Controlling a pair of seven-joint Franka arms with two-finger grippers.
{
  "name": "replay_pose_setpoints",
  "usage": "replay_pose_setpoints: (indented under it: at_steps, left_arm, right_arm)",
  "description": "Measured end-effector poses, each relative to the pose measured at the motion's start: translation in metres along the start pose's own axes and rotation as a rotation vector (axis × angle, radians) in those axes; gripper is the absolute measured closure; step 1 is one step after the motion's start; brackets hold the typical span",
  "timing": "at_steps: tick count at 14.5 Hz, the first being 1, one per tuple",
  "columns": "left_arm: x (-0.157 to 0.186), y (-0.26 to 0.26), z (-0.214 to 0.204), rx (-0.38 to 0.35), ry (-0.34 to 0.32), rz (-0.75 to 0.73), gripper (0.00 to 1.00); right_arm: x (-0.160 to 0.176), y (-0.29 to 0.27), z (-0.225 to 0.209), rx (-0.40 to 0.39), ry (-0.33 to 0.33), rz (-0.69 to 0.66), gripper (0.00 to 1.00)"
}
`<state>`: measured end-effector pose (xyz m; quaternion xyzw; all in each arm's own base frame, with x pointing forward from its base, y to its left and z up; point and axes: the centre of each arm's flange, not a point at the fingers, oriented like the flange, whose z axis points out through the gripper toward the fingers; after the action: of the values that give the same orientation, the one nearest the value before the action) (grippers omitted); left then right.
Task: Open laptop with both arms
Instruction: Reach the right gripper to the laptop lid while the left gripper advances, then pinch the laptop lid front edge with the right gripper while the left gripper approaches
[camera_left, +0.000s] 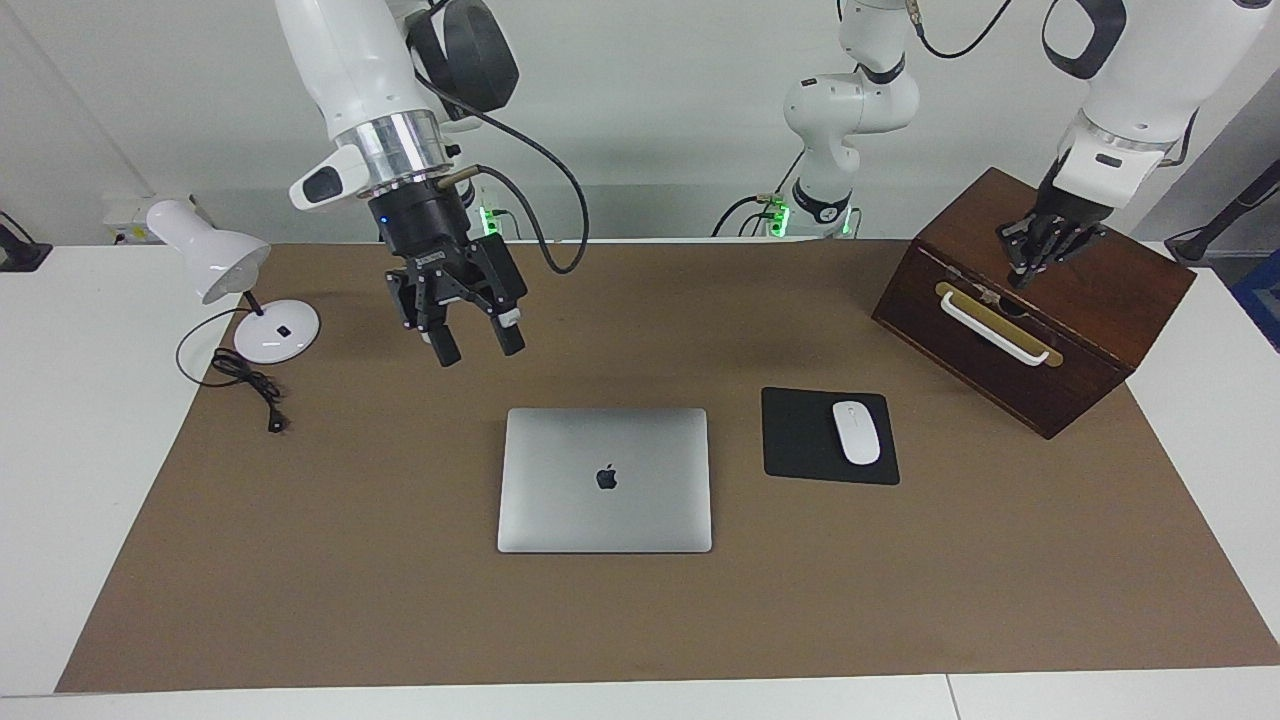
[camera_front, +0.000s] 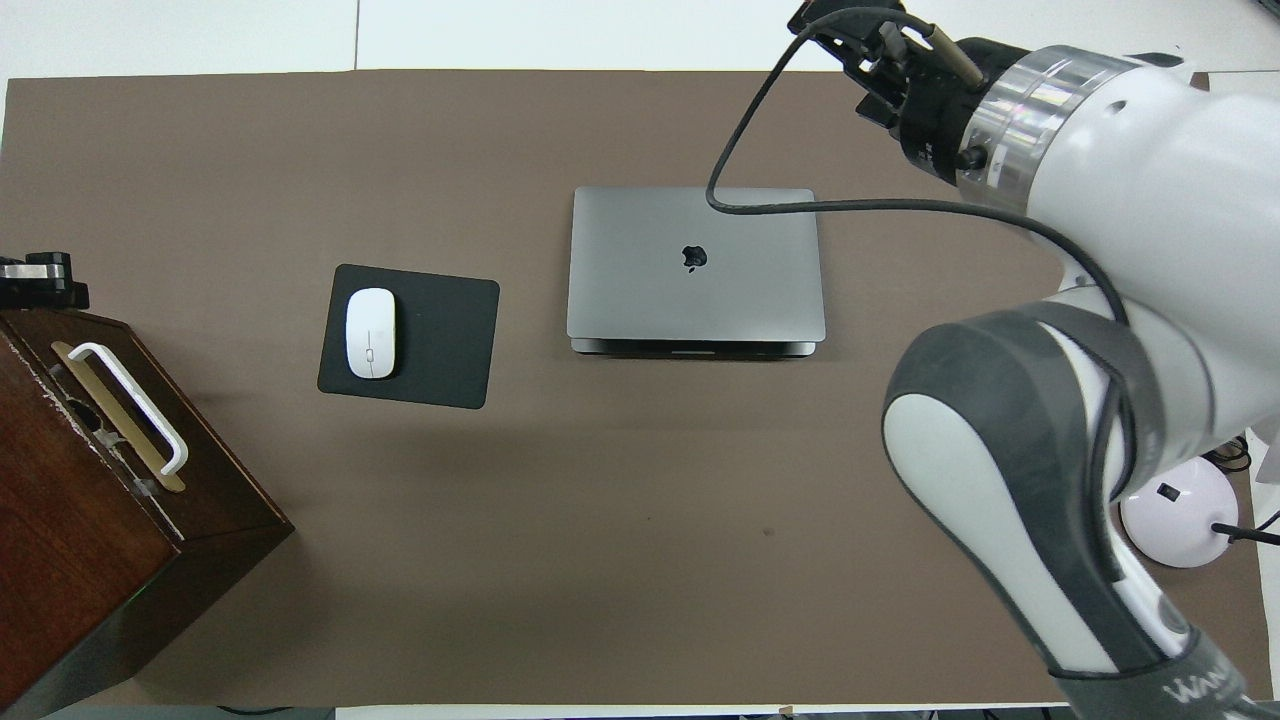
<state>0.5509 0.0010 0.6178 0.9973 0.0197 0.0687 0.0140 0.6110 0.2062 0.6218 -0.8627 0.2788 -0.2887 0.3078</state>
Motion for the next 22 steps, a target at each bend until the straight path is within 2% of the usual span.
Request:
replay_pose_setpoints:
  at_steps: [5, 7, 9, 12, 14, 18, 22]
  left_arm:
    - [0.012, 0.009, 0.002, -0.018, 0.125, 0.012, 0.99]
    - [0.012, 0.028, 0.018, -0.026, 0.179, 0.049, 0.99]
    - [0.001, 0.053, 0.042, -0.04, 0.236, 0.094, 0.99]
    - [-0.043, 0.094, 0.083, -0.068, 0.307, 0.173, 0.99]
    - [-0.079, 0.114, 0.106, -0.084, 0.326, 0.225, 0.99]
    - [-0.135, 0.152, 0.142, -0.124, 0.377, 0.33, 0.99]
    - [-0.178, 0.186, 0.185, -0.17, 0.443, 0.422, 0.99]
  right_arm:
    - [-0.049, 0.002, 0.022, 0.076, 0.009, 0.136, 0.0]
    - [-0.072, 0.0, 0.027, 0.109, 0.004, 0.191, 0.0]
    - [-0.102, -0.006, 0.032, 0.122, -0.029, 0.252, 0.0]
    - [-0.136, -0.001, 0.03, 0.095, -0.068, 0.343, 0.0]
    - [-0.15, 0.019, 0.029, 0.05, -0.071, 0.393, 0.0]
    - [-0.171, 0.064, 0.031, -0.041, -0.069, 0.433, 0.0]
    - [-0.183, 0.09, 0.037, -0.098, -0.073, 0.462, 0.0]
